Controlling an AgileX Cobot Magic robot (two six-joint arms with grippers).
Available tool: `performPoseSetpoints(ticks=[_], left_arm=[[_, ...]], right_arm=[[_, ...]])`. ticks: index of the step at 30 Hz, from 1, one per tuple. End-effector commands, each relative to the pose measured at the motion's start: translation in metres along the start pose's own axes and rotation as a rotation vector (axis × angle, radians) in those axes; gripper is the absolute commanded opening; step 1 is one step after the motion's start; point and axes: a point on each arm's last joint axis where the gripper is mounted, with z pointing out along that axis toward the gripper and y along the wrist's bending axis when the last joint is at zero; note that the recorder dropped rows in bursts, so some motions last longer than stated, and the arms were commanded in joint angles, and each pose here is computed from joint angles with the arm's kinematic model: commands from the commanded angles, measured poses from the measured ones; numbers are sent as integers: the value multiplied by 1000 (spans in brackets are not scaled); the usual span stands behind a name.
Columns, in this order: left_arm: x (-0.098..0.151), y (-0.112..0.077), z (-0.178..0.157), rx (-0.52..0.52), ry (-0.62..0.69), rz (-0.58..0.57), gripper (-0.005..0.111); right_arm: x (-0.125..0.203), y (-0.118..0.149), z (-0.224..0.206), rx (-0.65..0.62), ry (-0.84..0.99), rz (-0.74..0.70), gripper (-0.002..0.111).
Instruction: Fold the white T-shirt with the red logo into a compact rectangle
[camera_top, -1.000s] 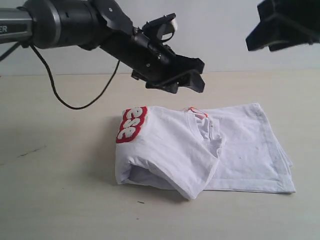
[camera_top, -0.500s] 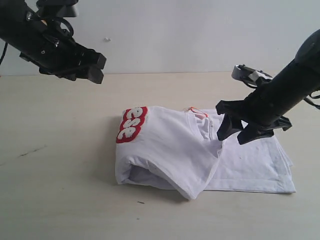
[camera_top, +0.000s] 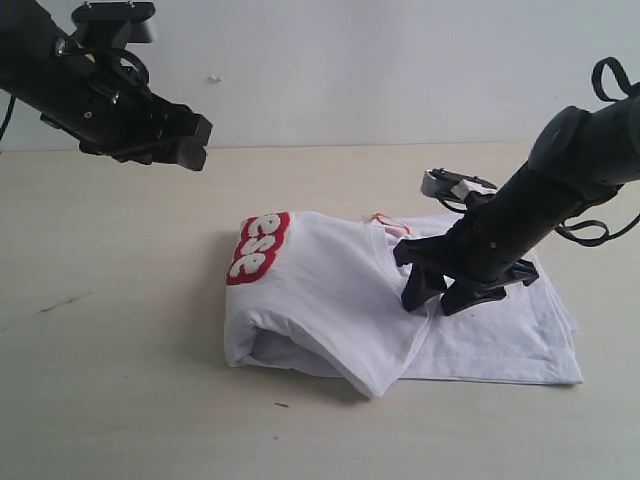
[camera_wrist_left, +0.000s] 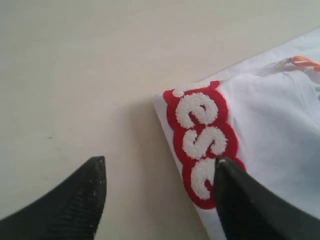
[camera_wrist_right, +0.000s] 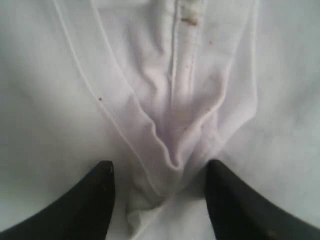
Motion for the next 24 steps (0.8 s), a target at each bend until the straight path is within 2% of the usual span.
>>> performPoseSetpoints(ticks=[1,8,16,21,24], left_arm=[[-3,0,-4,-3,-35,-1,60],[-4,0,-4,-4,-43,12,60],[-2,0,-4,-1,-25,15,60],[1,0,-4,2,4,18,60],[1,0,-4,2,6,18,60]], right_arm=[[-1,1,8,-17,-2,-15,54],[-4,9,-6,-40,-23,-32,54],[2,30,2,-60,8,-98,54],[1,27,2,-28,0,-109,54],[0,24,2,2,-10,-110,47]])
